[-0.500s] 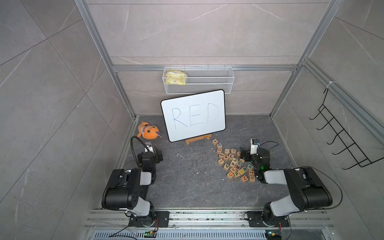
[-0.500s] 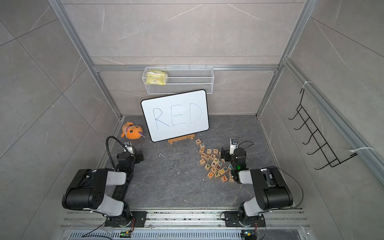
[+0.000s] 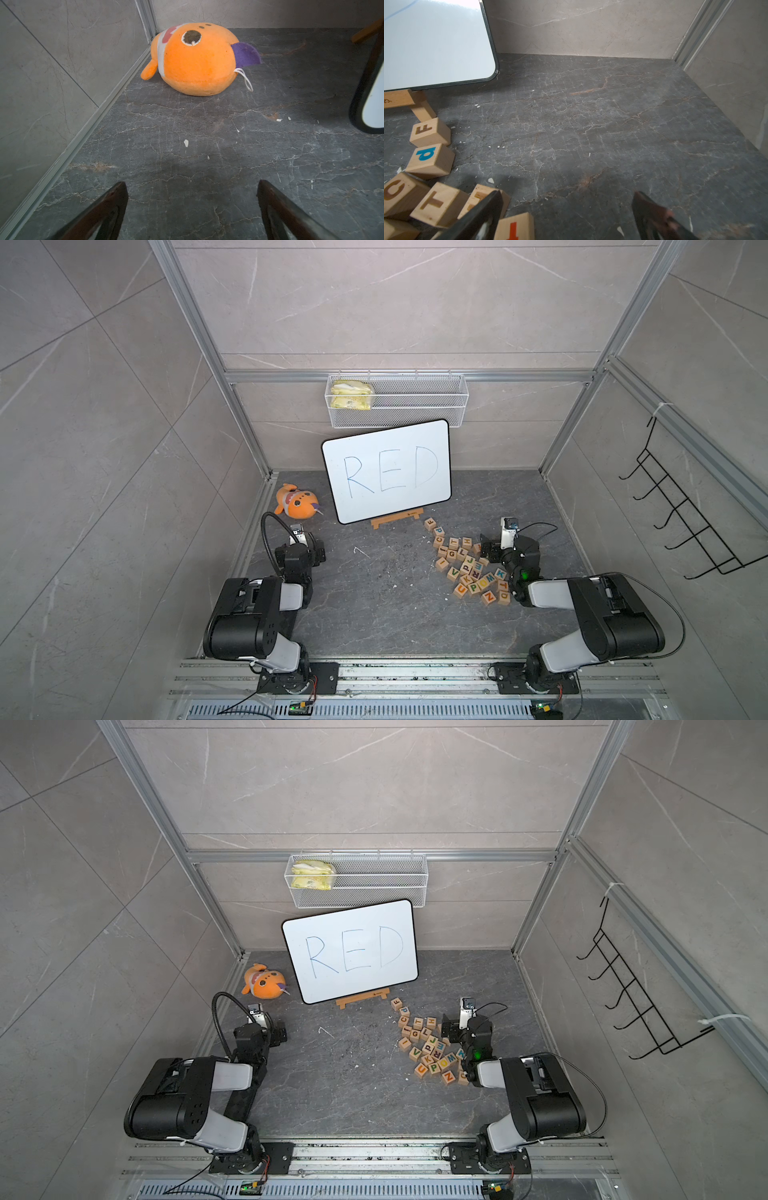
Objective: Assemble the uppercase word "red" with letter blocks
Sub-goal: Pick up the letter block from the center of the board.
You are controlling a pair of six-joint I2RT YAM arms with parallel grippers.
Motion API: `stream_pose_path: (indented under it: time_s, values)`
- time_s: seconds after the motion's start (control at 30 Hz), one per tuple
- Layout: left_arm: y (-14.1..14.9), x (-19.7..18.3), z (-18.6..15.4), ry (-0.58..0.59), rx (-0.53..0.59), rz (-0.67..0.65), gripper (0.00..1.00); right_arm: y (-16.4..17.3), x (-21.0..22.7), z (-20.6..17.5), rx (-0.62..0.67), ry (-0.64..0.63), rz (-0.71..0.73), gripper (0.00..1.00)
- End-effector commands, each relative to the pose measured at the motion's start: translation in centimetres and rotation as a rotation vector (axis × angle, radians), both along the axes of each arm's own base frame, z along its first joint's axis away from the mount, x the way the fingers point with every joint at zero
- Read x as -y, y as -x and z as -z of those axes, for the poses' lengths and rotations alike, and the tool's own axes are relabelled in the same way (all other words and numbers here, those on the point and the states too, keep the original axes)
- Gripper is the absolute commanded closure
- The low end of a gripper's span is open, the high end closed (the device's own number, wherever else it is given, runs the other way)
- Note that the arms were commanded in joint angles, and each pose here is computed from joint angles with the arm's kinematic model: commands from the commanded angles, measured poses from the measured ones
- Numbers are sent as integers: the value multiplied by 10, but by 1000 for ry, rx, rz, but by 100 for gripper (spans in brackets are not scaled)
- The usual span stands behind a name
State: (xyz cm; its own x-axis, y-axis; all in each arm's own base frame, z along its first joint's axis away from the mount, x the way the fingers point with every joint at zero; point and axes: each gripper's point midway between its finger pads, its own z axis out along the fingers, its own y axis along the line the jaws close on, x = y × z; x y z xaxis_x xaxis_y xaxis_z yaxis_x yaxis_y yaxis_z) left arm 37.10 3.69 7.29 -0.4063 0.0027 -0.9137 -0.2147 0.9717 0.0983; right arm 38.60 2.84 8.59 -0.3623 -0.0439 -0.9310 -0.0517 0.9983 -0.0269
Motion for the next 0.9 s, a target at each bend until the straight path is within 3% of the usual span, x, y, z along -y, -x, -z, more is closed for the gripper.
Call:
stream_pose_path:
  time_s: [0.0,0.3,0.4,0.47,0.6,0.63,0.7,0.87]
  values:
    - [-9,-2,-17,20,60,-12,0,-4,-2,-6,9,-1,-13,0]
    - [-4,0,-28,9,93,6,0,-4,0,-24,17,0,4,0]
    - [16,-8,-56,20,114,-52,0,9,20,-50,13,-32,133,0]
    - [33,-15,-84,83,136,-121,0,19,34,-68,-4,-89,244,0]
    - [69,-12,-131,411,277,-205,0,59,71,-65,-248,-247,623,0]
    - [72,1,-135,484,322,-141,0,65,73,-62,-306,-264,665,0]
    - [75,35,-147,535,370,82,0,59,58,-59,-363,-284,580,0]
    - [80,82,-158,654,217,296,6,65,39,-64,-352,-371,485,0]
